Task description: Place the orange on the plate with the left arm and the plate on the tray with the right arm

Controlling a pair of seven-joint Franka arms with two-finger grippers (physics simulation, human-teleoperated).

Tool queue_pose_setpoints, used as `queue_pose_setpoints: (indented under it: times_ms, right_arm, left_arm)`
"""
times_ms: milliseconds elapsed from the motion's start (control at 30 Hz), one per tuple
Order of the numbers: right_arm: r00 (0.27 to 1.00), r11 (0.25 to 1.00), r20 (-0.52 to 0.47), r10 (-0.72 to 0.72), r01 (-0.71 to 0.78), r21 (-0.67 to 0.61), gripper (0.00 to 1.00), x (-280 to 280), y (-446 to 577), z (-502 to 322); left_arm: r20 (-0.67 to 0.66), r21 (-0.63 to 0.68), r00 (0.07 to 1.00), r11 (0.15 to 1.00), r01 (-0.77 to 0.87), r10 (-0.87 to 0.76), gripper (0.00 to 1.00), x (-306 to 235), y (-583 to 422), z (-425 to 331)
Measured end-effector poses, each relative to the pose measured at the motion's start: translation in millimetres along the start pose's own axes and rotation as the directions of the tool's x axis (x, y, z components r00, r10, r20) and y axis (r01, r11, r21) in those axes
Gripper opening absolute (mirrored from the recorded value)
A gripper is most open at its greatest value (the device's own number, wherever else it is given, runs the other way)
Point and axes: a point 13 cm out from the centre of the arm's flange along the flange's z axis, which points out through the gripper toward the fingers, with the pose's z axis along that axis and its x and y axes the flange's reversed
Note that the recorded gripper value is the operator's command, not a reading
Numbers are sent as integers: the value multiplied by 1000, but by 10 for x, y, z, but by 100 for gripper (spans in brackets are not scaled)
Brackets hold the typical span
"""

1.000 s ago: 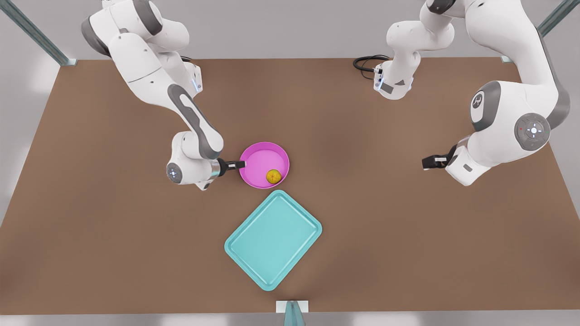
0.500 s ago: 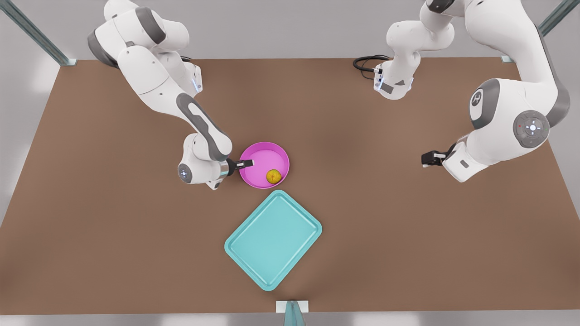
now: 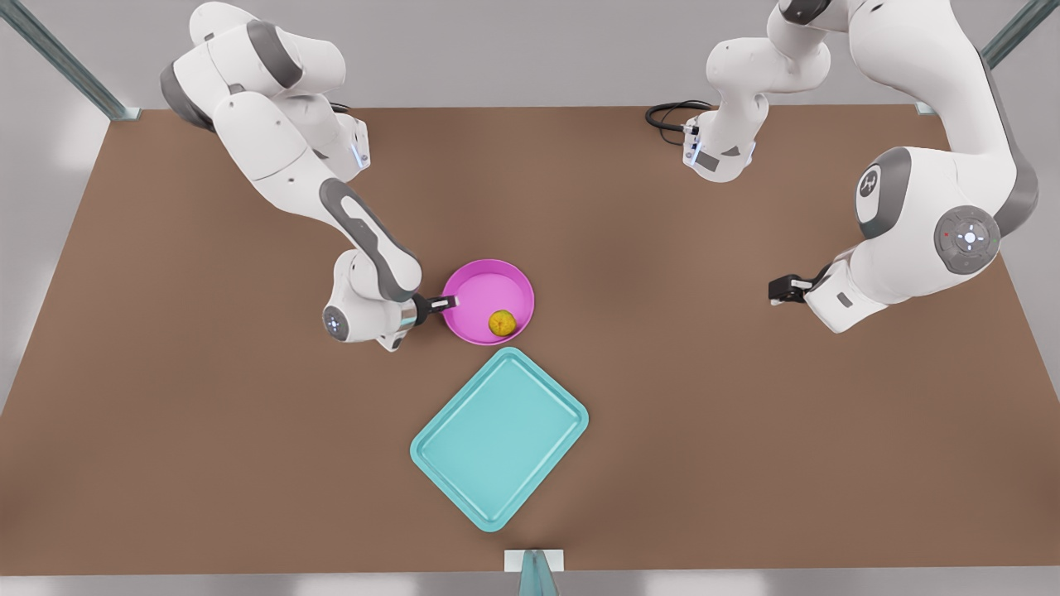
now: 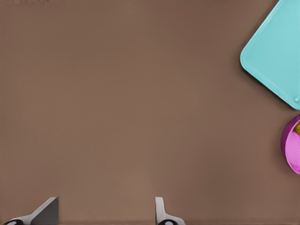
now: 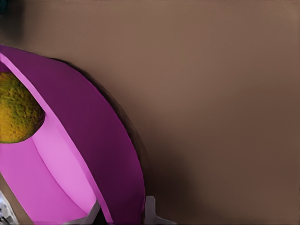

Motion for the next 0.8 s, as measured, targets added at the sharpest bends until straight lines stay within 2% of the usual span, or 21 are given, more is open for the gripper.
queue_pose_setpoints:
  times_ms: [33, 100, 267, 533, 633, 800]
  right_arm:
    - [1000, 1000, -2, -3, 3, -2, 30, 2, 8, -7]
    - [1000, 1000, -7, -8, 8, -7, 22, 8, 20, -14]
    - [1000, 1000, -16, -19, 18, -20, 21, 16, 2, -63]
    - [996, 994, 31, -84, 86, -71, 21, -267, 312, -637]
    - [989, 987, 79, -125, 132, -94, 21, -551, 544, -909]
    - [964, 966, 187, -190, 217, -140, 21, -1367, 926, -1212]
  left_arm:
    - [0, 0, 1000, 1000, -2, 2, 100, 2, -1, 0]
    - [-1, 0, 1000, 1000, -7, 7, 100, 4, -3, 0]
    - [-2, 1, 1000, 1000, -16, 16, 100, 7, -9, 1]
    - [-1, 1, 1000, 1000, -26, 26, 100, 13, -14, -13]
    - [-3, 0, 999, 999, -32, 32, 100, 9, -37, 3]
    - [-7, 0, 999, 999, -33, 33, 100, 4, -27, 22]
